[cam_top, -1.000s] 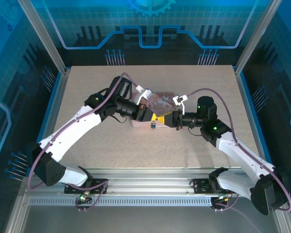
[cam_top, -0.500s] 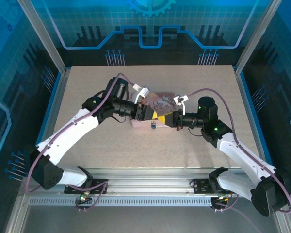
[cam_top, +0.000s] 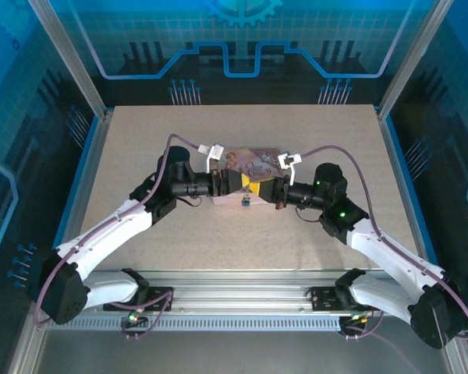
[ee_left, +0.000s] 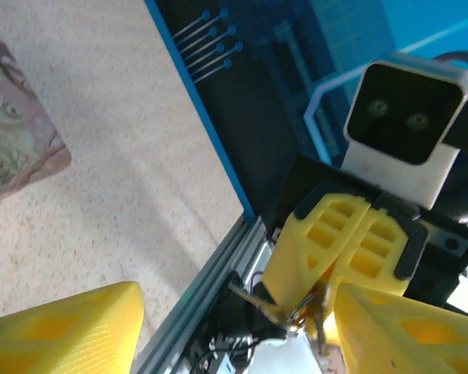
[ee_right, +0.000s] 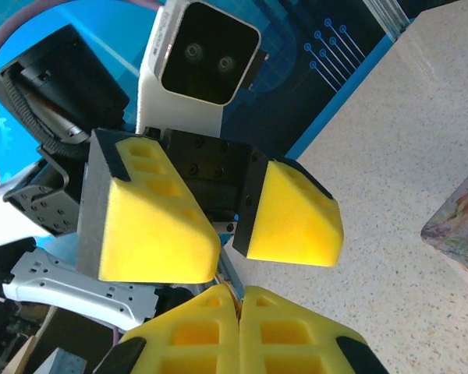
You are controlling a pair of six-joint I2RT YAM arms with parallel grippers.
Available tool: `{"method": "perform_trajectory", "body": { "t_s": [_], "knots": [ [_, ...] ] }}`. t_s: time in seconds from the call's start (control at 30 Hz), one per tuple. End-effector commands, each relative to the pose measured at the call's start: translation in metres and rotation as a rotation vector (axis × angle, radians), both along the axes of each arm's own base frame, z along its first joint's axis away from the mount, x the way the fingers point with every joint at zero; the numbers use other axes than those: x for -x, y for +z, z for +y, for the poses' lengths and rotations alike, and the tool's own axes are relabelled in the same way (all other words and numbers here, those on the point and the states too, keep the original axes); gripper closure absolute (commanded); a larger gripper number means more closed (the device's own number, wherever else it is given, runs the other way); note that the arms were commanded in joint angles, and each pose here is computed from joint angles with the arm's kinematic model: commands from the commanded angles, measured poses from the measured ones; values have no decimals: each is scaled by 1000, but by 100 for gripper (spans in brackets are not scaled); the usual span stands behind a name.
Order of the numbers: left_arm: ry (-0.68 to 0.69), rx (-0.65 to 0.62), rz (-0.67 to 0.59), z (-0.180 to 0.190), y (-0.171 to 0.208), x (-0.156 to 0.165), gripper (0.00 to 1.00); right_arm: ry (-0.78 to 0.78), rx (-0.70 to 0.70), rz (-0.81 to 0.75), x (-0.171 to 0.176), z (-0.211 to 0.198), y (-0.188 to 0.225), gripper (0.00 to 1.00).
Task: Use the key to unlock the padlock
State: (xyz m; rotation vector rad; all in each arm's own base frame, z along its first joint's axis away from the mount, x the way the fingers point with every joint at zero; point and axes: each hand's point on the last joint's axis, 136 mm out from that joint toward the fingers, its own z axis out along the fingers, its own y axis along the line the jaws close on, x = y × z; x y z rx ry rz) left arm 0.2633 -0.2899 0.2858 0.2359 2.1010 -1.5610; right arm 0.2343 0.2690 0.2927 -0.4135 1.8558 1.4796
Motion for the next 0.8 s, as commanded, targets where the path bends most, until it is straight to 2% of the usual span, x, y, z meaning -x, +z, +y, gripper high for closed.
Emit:
{"method": "perform_trajectory", "body": {
  "t_s": [0.0,0.1,0.43,0.57,0.7,0.77],
  "knots": [
    [21,96,-93,-2,35,3,36,-40,-56,-24,-6,3,11,100],
    [21,100,-95,-2,35,5,41,-49,-60,-18,-8,5,10,100],
    [19,107,-107,-2,36,7,73,-64,-65,-6,-10,5,8,100],
    [23,106,-115,-2,37,6,79,-62,-63,4,-10,6,5,100],
    [18,101,-119,-2,38,7,100,-68,-67,6,-9,5,3,100],
    [20,96,-123,-1,39,6,100,-68,-61,6,-9,5,2,100]
  ]
}}
